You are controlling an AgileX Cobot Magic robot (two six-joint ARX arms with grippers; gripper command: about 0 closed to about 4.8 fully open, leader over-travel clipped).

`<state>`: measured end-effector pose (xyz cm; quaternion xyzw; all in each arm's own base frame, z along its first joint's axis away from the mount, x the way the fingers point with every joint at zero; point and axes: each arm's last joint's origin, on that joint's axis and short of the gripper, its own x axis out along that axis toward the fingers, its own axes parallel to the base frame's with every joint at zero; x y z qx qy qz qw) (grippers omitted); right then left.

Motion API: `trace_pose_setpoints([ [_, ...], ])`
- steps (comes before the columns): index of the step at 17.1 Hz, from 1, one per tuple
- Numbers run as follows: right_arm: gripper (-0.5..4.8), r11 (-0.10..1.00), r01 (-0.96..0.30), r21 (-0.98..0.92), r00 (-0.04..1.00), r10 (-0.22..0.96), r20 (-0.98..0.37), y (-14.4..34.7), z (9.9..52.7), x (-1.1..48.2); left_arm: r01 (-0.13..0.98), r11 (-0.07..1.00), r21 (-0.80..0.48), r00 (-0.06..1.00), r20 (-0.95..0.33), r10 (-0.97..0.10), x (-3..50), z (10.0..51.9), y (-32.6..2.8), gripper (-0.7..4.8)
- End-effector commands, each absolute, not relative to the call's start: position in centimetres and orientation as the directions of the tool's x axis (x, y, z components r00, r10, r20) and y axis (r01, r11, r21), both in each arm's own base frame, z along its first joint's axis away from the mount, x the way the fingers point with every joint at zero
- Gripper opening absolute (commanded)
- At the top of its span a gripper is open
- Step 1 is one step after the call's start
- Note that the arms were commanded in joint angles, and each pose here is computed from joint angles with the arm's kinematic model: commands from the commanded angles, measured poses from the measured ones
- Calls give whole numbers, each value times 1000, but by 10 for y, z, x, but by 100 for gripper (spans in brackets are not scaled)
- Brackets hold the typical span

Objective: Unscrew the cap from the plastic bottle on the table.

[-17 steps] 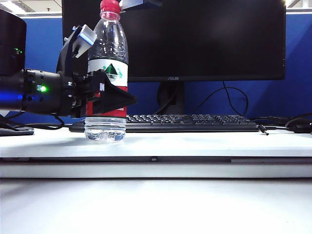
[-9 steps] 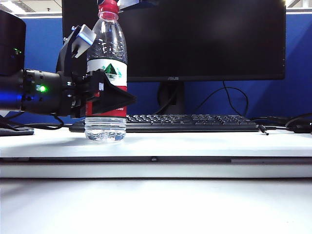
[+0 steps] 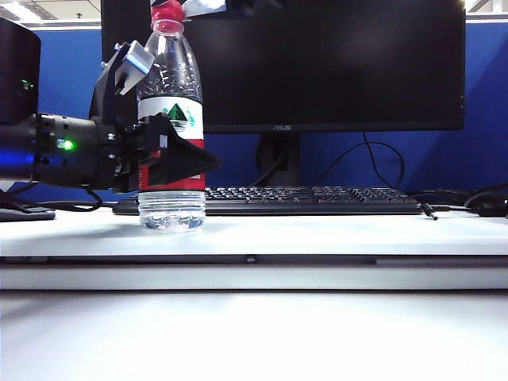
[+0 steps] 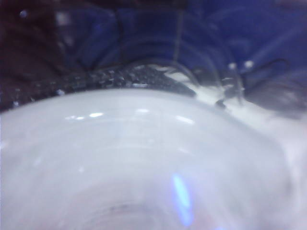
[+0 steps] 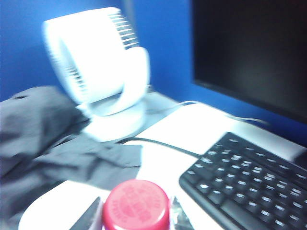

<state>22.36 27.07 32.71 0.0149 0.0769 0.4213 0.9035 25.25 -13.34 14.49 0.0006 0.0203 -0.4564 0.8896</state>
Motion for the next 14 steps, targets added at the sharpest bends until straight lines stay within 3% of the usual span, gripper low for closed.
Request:
trace_pose_setpoints([
  [1,144,421,-898,128,388,895,-221,264,316,228,820,573,-17,571,-64,-819,252,142,-135,326],
  [3,143,345,-932,116,310,920,-241,258,314,232,820,573,-18,571,-65,-819,252,142,-135,326],
  [6,143,147,-971,188,103,969,-227,239,312,244,820,573,-18,571,-64,-819,252,142,-135,326],
  [9,143,38,-973,229,-7,981,-196,227,312,251,820,573,-18,571,-64,-819,252,142,-135,326],
  [14,144,50,-975,218,8,982,-190,225,313,254,820,573,-17,571,-63,-819,252,142,-135,326],
])
